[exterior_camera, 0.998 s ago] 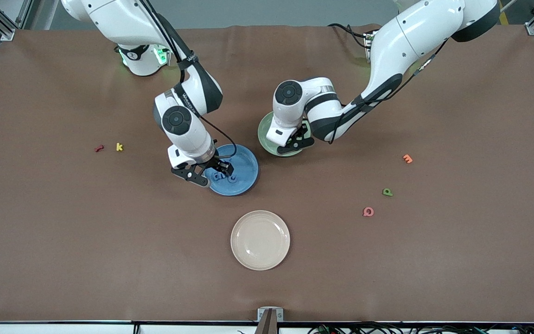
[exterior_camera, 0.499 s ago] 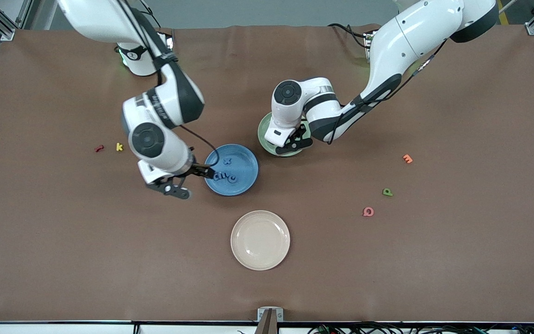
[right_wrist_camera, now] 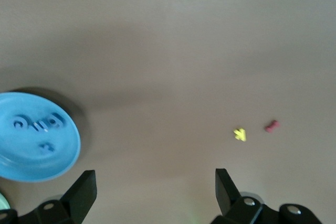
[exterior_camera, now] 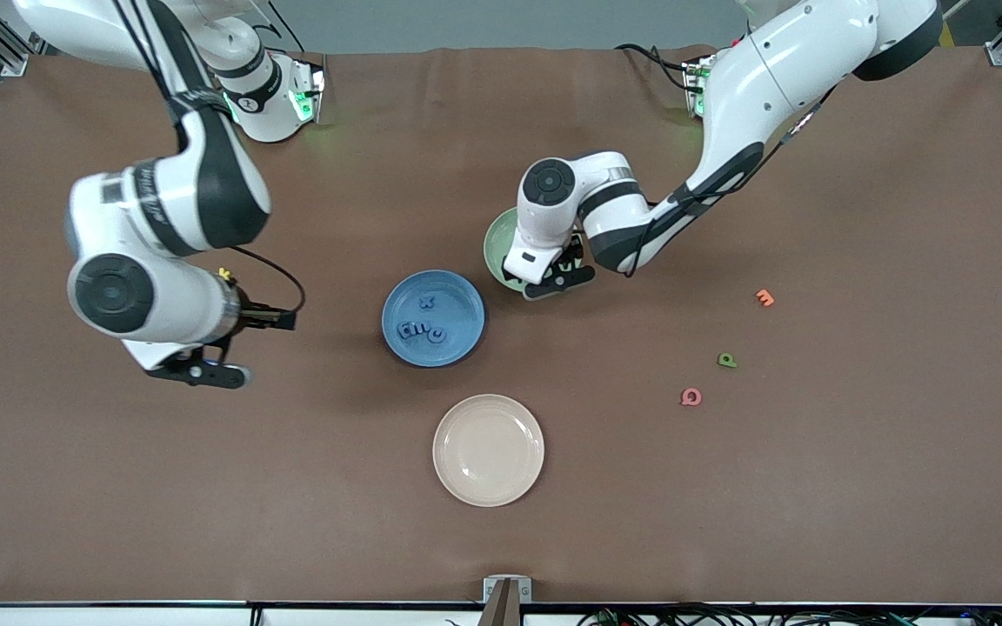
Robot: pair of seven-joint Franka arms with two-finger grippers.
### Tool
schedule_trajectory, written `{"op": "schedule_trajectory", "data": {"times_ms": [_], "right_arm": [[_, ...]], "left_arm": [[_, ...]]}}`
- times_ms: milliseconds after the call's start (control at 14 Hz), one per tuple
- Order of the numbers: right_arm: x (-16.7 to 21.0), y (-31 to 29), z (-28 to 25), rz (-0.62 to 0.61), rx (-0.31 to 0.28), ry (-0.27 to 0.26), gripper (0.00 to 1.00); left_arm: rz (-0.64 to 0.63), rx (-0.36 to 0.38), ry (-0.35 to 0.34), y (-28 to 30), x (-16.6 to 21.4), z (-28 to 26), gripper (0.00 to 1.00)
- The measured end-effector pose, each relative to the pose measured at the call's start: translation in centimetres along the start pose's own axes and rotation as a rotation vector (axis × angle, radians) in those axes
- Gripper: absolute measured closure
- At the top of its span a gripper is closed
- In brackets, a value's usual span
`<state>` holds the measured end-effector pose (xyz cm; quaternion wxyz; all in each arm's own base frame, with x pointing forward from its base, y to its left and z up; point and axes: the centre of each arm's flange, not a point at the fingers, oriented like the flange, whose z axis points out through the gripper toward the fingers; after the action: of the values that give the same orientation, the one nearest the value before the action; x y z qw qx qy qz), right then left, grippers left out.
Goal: Sort letters by color into matching plates
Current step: 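Return the right arm to rest while the left gripper reaches green d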
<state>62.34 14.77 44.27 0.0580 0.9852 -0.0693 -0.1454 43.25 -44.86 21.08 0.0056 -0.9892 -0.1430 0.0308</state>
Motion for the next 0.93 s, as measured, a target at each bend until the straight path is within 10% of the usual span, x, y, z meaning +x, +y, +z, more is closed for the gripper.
{"op": "schedule_trajectory", "data": {"times_ms": [927], "right_arm": [[-3.8, 19.0, -7.2, -0.084, 0.039, 0.005, 0.00]], "left_arm": [[0.201, 0.027, 0.033, -15.7, 15.3, -3.0, 0.00]]}}
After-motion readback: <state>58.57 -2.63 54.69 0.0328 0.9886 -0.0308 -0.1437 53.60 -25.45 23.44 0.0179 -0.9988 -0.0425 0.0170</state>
